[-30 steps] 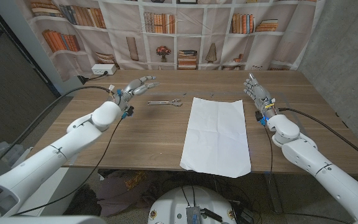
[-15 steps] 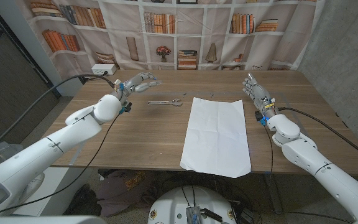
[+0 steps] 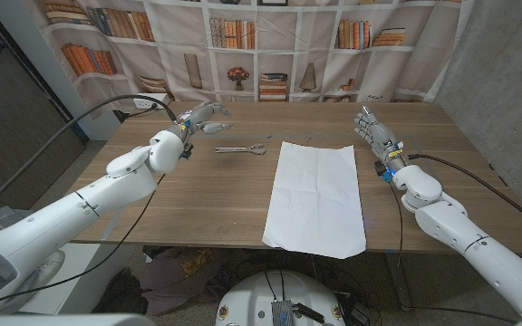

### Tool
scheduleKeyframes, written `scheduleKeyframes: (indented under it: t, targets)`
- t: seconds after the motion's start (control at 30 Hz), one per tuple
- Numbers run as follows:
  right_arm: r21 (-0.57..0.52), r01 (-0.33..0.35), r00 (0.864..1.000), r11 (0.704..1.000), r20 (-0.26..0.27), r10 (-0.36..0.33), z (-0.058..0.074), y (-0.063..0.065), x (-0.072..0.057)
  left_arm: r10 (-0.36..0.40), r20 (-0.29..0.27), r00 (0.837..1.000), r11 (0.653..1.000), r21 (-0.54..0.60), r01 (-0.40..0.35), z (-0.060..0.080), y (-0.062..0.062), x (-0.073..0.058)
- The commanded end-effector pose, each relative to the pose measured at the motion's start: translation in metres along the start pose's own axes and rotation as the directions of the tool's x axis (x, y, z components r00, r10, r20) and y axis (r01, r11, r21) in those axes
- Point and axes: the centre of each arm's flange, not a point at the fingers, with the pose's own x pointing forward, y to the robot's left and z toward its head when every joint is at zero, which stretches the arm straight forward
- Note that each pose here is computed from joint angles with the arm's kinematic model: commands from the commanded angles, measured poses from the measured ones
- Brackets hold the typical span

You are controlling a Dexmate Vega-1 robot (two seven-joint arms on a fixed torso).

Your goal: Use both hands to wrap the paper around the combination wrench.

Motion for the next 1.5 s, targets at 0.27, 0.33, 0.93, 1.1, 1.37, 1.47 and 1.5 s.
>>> scheduleKeyframes:
  t: [0.27,0.33,0.93,1.1,1.37,1.47,1.5]
  targets:
    - [0.008,0.009,1.000,1.000,-0.007,-0.009,-0.004,-0.001,-0.004,-0.062,-0.014,0.998,0.923,0.379,0.063,0.021,0.005,0.016]
    - [0.011,0.009,1.000,1.000,-0.005,-0.009,-0.004,-0.001,-0.004,-0.064,-0.015,0.998,0.914,0.401,0.065,0.022,0.006,0.017]
    - [0.028,0.009,1.000,1.000,0.000,-0.009,-0.002,0.005,0.000,-0.005,0.047,0.999,0.820,0.572,-0.023,0.024,-0.013,0.035]
    - [0.034,0.023,1.000,0.999,-0.001,-0.023,-0.003,0.003,-0.001,-0.046,0.066,0.997,0.786,0.618,-0.004,0.029,-0.020,0.040]
    - [0.035,0.025,1.000,0.999,0.004,-0.026,-0.003,0.002,0.000,-0.076,0.080,0.994,0.745,0.667,0.004,0.044,-0.032,0.046]
    - [0.037,0.029,1.000,0.999,0.000,-0.029,-0.004,0.001,-0.001,-0.092,0.076,0.993,0.740,0.672,0.017,0.046,-0.035,0.048]
    - [0.038,0.030,1.000,0.999,0.000,-0.030,-0.004,0.000,-0.001,-0.094,0.079,0.992,0.740,0.672,0.017,0.047,-0.037,0.048]
